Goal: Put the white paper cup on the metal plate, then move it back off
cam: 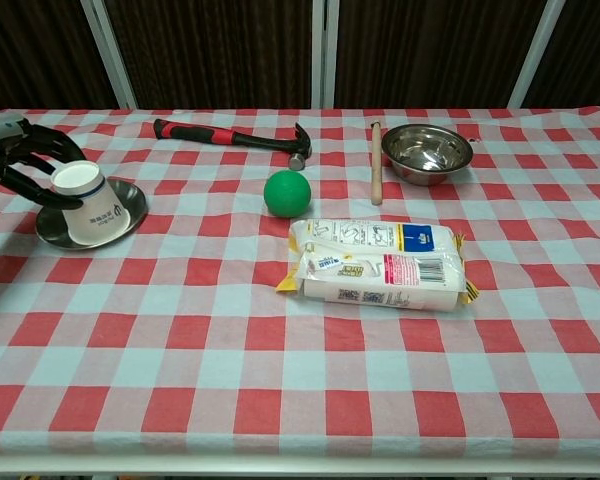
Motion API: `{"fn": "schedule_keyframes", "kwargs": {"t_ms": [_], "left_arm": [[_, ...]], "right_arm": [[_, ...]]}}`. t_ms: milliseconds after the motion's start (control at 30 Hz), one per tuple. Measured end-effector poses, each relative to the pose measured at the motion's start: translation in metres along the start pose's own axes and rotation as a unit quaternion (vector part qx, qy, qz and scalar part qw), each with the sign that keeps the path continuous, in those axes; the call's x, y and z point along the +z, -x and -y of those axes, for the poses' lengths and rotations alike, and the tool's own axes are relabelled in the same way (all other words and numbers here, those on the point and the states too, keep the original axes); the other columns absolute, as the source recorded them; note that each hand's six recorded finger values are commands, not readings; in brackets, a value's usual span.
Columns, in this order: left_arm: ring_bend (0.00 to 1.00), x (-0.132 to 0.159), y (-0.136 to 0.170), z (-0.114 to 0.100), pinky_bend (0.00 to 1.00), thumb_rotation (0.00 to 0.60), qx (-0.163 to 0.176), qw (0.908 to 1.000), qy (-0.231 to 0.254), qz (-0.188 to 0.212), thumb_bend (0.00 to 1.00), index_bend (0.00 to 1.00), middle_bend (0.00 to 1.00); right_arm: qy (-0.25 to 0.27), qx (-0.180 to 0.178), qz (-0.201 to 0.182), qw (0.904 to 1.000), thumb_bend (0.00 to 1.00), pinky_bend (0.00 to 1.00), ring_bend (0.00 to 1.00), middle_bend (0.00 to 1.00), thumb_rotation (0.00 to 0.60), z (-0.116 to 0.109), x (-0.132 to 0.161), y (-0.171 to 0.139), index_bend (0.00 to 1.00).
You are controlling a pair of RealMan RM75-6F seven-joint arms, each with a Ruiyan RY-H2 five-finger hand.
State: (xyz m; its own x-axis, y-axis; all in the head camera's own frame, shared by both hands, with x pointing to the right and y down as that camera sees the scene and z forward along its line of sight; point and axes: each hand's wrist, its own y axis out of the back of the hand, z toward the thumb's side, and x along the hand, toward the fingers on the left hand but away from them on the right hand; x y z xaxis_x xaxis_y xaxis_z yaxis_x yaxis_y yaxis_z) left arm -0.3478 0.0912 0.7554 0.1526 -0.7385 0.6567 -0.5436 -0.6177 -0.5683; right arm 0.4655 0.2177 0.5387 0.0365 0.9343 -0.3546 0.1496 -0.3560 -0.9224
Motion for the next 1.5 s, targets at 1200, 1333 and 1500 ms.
{"fn": "schedule_keyframes", "kwargs": {"t_ms": [1200, 1333, 1500], "left_arm": [[0.15, -0.028, -0.014, -0.027, 0.14, 0.6, 0.06, 0.9961, -0.008, -0.064, 0.21, 0.56, 0.32], [0.15, -0.022, -0.01, -0.019, 0.14, 0.6, 0.041, 0.9977, -0.008, -0.053, 0.21, 0.56, 0.32], [0.15, -0.006, -0.001, -0.002, 0.14, 0.6, 0.001, 0.9997, -0.002, -0.026, 0.21, 0.56, 0.32]], "right_arm": [[-0.001, 0.0, 0.002, 1.0, 0.15, 0.18, 0.08, 0.26, 0.6, -0.001, -0.001, -0.001, 0.13], [0.0, 0.001, 0.001, 1.0, 0.15, 0.18, 0.08, 0.26, 0.6, 0.0, -0.001, -0.002, 0.13], [-0.002, 0.001, 0.001, 1.0, 0.15, 0.18, 0.08, 0.26, 0.6, 0.0, -0.001, -0.002, 0.13]]}}
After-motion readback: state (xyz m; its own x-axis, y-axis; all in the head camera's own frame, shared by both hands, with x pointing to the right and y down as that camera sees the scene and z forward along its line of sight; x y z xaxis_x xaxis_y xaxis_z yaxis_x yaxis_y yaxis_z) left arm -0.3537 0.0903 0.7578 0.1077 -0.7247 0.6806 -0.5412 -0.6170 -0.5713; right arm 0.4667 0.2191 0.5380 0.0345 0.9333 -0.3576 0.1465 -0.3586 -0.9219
